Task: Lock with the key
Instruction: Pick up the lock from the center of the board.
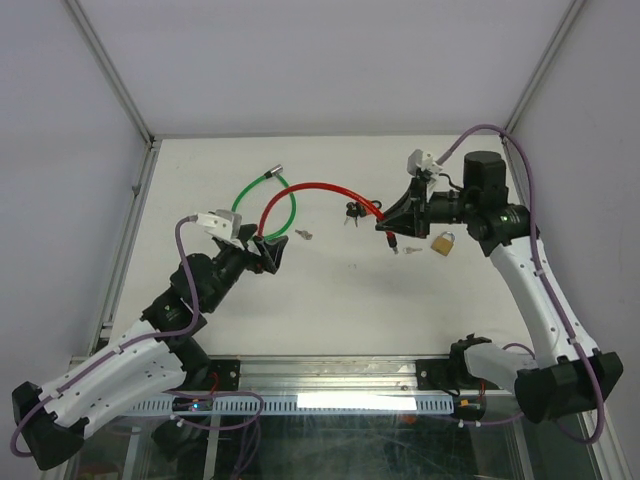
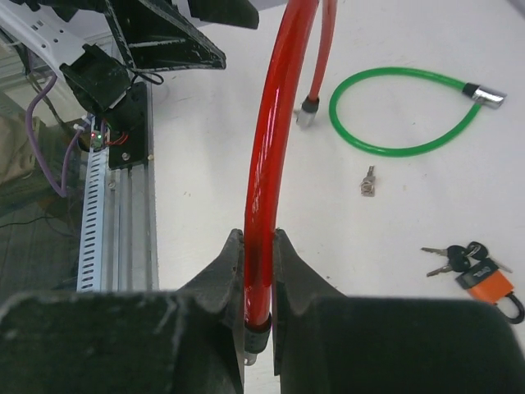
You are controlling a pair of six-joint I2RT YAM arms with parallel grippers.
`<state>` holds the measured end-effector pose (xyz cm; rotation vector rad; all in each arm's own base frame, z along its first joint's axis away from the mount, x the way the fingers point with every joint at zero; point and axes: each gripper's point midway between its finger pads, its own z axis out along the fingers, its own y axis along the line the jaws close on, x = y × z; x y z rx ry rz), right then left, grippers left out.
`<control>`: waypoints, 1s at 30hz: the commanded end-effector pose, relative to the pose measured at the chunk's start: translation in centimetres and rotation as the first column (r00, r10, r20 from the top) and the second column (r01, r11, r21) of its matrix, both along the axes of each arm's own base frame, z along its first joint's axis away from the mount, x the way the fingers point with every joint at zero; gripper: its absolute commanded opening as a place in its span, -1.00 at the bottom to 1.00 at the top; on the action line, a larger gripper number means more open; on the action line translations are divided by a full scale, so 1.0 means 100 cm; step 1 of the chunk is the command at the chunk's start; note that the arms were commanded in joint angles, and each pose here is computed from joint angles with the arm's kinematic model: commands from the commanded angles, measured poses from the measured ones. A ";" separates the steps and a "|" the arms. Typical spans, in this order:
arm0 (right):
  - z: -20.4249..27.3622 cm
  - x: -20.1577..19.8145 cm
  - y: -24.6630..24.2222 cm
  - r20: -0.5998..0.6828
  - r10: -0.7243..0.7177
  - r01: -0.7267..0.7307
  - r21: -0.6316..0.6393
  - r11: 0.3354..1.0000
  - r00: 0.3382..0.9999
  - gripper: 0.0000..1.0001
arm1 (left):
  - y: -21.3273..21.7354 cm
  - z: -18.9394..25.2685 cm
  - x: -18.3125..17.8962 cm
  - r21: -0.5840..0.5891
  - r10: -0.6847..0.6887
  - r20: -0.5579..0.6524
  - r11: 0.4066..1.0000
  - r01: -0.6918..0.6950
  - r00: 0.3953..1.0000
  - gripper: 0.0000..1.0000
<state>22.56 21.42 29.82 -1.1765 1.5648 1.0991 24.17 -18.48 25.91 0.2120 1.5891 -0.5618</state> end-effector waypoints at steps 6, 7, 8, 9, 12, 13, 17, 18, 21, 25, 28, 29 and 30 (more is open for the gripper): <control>0.060 -0.029 -0.019 0.163 0.021 -0.037 0.095 0.995 0.986 -1.00 | -0.014 0.008 0.001 0.041 -0.074 0.073 0.997 0.071 0.995 0.63; 0.062 -0.030 -0.020 0.165 0.021 -0.037 0.099 0.994 0.986 -1.00 | -0.015 0.003 0.003 0.053 -0.075 0.063 0.996 0.072 0.995 0.65; 0.064 -0.031 -0.022 0.163 0.019 -0.036 0.101 0.994 0.986 -1.00 | -0.017 -0.001 0.004 0.063 -0.076 0.054 0.995 0.072 0.996 0.66; 0.066 -0.032 -0.023 0.164 0.019 -0.037 0.104 0.994 0.986 -1.00 | -0.018 -0.005 0.006 0.073 -0.072 0.046 0.995 0.068 0.996 0.66; 0.071 -0.036 -0.026 0.159 0.020 -0.038 0.114 0.993 0.987 -1.00 | -0.015 -0.017 0.015 0.097 -0.027 0.015 0.995 0.025 1.000 0.69; 0.072 -0.037 -0.026 0.160 0.021 -0.040 0.117 0.992 0.987 -1.00 | -0.013 -0.021 0.018 0.105 -0.010 0.009 0.994 0.009 1.000 0.70; 0.078 -0.040 -0.029 0.158 0.023 -0.044 0.128 0.991 0.987 -1.00 | -0.012 -0.031 0.027 0.104 0.018 -0.004 0.994 -0.017 1.000 0.61; 0.079 -0.040 -0.029 0.157 0.023 -0.044 0.130 0.990 0.987 -1.00 | -0.011 -0.034 0.029 0.094 0.019 -0.010 0.995 -0.018 1.000 0.56; 0.081 -0.041 -0.031 0.155 0.023 -0.045 0.137 0.990 0.988 -1.00 | -0.012 -0.039 0.035 0.040 -0.008 -0.035 0.999 0.009 0.999 0.34; 0.082 -0.041 -0.032 0.141 0.029 -0.050 0.149 0.988 0.990 -1.00 | -0.021 -0.045 0.041 -0.027 -0.071 -0.052 0.997 0.070 0.996 0.22; 0.081 -0.040 -0.032 0.128 0.032 -0.053 0.158 0.986 0.991 -1.00 | -0.036 -0.046 0.039 -0.066 -0.146 -0.050 0.988 0.143 0.988 0.19; 0.081 -0.040 -0.032 0.127 0.034 -0.054 0.161 0.985 0.991 -1.00 | -0.040 -0.046 0.038 -0.076 -0.168 -0.048 0.984 0.164 0.985 0.17; 0.080 -0.039 -0.032 0.123 0.032 -0.052 0.162 0.985 0.992 -1.00 | -0.044 -0.047 0.038 -0.082 -0.185 -0.052 0.980 0.181 0.981 0.14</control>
